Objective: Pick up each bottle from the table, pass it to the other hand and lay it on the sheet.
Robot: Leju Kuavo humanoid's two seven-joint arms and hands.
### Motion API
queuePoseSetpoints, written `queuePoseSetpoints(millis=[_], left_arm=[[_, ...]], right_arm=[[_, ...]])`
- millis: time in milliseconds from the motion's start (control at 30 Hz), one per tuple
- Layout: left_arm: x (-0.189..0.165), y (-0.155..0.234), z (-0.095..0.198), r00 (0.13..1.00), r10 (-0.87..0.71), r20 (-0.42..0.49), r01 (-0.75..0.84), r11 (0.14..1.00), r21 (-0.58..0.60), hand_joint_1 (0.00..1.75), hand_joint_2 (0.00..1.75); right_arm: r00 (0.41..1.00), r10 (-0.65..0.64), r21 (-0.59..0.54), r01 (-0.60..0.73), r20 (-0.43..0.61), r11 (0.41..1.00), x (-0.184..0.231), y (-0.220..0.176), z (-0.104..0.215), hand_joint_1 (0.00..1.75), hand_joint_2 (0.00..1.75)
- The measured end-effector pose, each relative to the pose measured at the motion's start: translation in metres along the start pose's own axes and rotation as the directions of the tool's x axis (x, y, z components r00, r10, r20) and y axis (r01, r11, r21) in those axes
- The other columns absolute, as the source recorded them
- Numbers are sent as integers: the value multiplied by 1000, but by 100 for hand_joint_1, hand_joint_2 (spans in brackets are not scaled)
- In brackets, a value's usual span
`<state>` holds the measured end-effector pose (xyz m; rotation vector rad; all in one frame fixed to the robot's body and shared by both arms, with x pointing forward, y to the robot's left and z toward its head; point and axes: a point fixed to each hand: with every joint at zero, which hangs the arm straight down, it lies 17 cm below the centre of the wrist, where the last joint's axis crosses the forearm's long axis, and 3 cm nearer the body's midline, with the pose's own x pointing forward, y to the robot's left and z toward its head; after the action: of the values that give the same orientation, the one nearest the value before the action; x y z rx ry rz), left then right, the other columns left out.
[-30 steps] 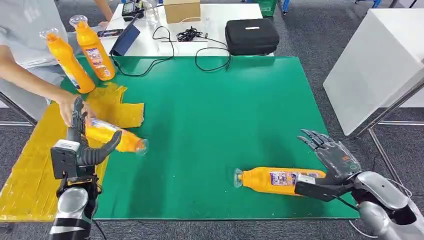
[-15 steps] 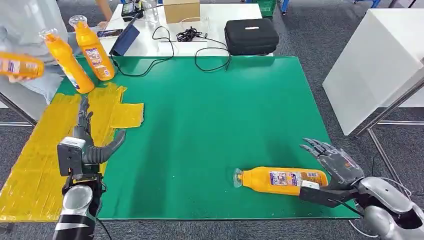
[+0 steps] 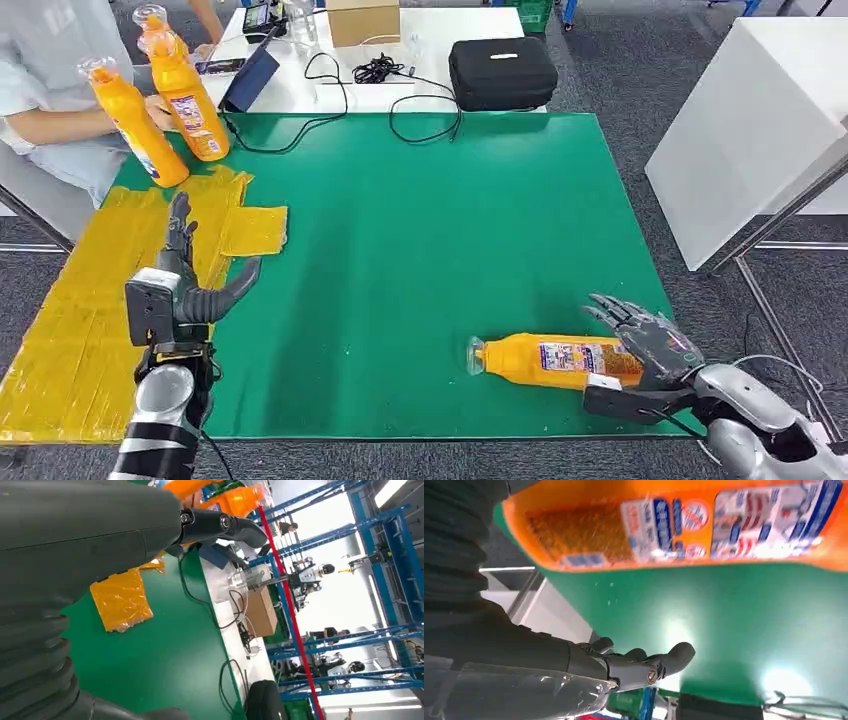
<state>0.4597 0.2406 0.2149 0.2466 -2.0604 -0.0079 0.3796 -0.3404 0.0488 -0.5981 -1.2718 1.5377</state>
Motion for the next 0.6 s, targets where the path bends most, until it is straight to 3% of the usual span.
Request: queuePoseSetpoints(millis=[600], left_arm=[[-1, -8, -2, 1000, 9, -3, -9, 1000, -13, 0, 175]], right_arm=[[999, -23, 58, 25, -35, 998, -1, 32, -14, 0, 175]])
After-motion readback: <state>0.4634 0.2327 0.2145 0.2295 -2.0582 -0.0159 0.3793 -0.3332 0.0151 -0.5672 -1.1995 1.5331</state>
